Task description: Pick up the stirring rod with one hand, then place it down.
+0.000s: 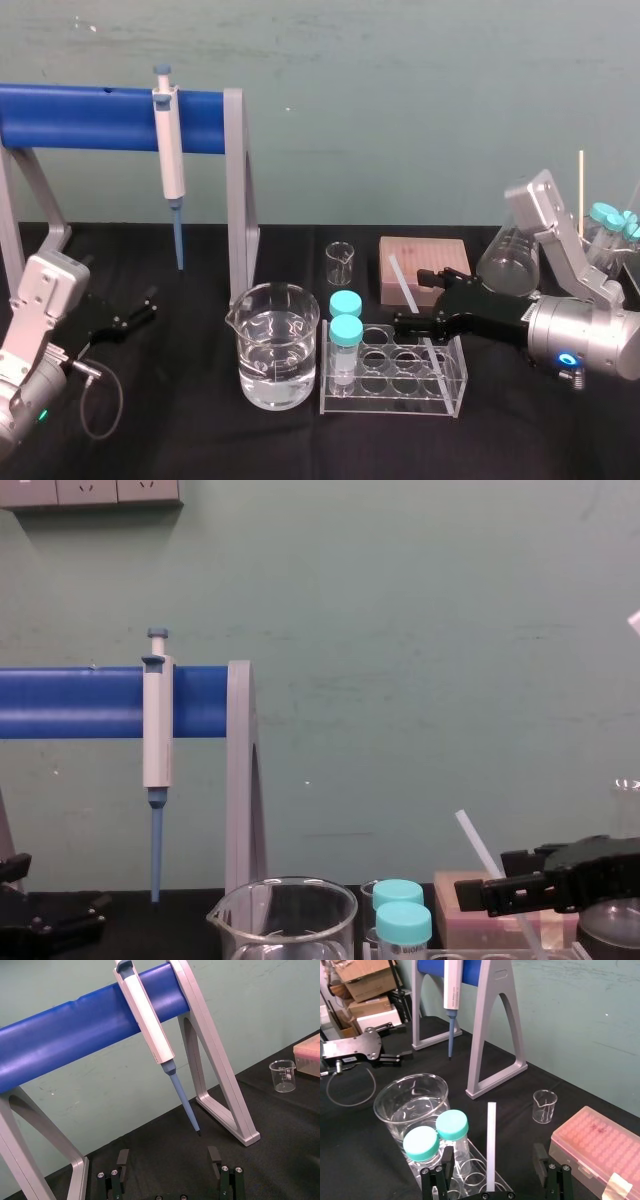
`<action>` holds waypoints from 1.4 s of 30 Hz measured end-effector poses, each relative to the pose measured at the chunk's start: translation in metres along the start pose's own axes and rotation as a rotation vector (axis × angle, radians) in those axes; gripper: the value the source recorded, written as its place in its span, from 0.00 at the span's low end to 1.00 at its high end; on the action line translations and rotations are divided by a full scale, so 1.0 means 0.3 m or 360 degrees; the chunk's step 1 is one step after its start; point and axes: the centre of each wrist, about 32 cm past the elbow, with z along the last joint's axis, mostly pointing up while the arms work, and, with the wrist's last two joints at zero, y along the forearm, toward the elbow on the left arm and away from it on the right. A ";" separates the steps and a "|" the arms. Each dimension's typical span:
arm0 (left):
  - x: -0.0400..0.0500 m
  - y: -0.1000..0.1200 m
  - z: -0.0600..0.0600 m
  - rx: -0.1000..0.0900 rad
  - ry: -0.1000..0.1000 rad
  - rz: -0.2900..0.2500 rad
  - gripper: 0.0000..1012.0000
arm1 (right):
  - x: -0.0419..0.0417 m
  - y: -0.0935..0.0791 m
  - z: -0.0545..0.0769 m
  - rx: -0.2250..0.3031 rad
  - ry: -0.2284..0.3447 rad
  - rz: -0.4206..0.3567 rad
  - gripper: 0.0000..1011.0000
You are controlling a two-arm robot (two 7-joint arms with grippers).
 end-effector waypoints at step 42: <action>0.000 0.000 0.000 0.0000 0.0000 0.0000 0.99 | 0.000 -0.003 0.000 0.0009 0.0000 -0.0006 0.13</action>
